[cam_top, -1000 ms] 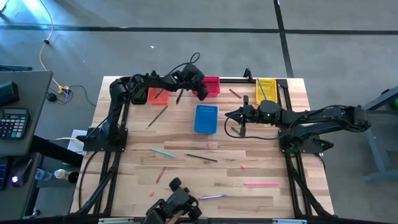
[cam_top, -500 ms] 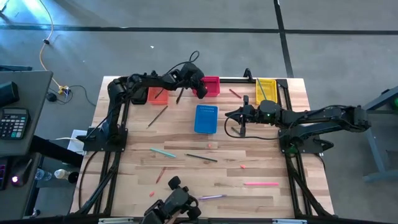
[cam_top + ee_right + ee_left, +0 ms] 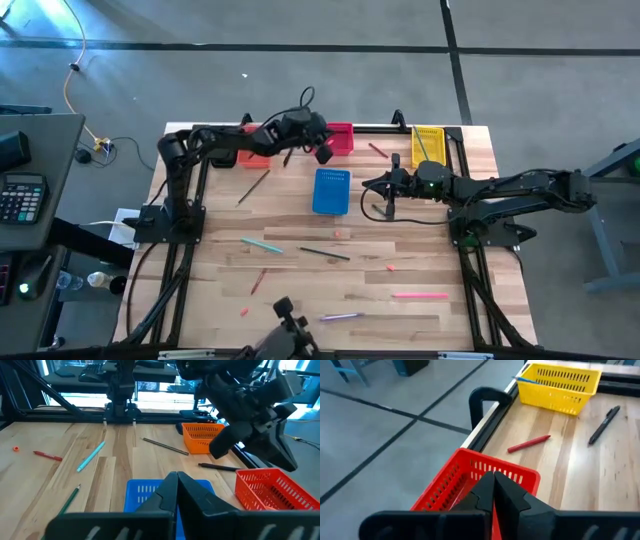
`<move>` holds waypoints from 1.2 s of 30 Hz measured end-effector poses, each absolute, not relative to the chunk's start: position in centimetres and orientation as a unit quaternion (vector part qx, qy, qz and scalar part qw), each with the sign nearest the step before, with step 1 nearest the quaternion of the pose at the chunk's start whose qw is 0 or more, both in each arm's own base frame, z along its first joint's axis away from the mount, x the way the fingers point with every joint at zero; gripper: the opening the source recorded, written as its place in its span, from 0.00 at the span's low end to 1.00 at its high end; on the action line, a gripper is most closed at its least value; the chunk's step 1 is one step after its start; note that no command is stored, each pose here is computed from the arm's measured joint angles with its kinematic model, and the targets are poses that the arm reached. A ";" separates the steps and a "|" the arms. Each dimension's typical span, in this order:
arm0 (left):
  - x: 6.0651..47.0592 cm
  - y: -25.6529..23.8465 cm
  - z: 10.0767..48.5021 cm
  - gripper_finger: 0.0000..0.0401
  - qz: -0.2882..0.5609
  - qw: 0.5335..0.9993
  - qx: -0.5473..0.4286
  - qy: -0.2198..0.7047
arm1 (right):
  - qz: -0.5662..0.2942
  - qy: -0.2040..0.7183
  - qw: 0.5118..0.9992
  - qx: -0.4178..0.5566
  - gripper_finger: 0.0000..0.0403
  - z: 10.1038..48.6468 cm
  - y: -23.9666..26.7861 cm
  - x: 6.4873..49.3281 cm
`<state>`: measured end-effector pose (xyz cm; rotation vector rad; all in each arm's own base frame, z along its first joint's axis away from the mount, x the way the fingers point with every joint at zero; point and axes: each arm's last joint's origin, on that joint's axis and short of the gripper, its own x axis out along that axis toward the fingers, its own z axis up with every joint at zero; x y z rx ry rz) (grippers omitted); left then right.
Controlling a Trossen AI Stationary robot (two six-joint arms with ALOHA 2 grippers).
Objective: Sort crayons/erasers/pens/pencils in bins
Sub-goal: Put the black pen into the blue bin
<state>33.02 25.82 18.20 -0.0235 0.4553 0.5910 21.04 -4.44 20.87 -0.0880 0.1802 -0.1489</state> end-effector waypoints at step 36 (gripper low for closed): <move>26.8 14.5 17.4 0.00 0.234 0.962 0.016 0.138 | -0.115 0.093 0.988 -0.046 0.00 20.8 -4.7 21.0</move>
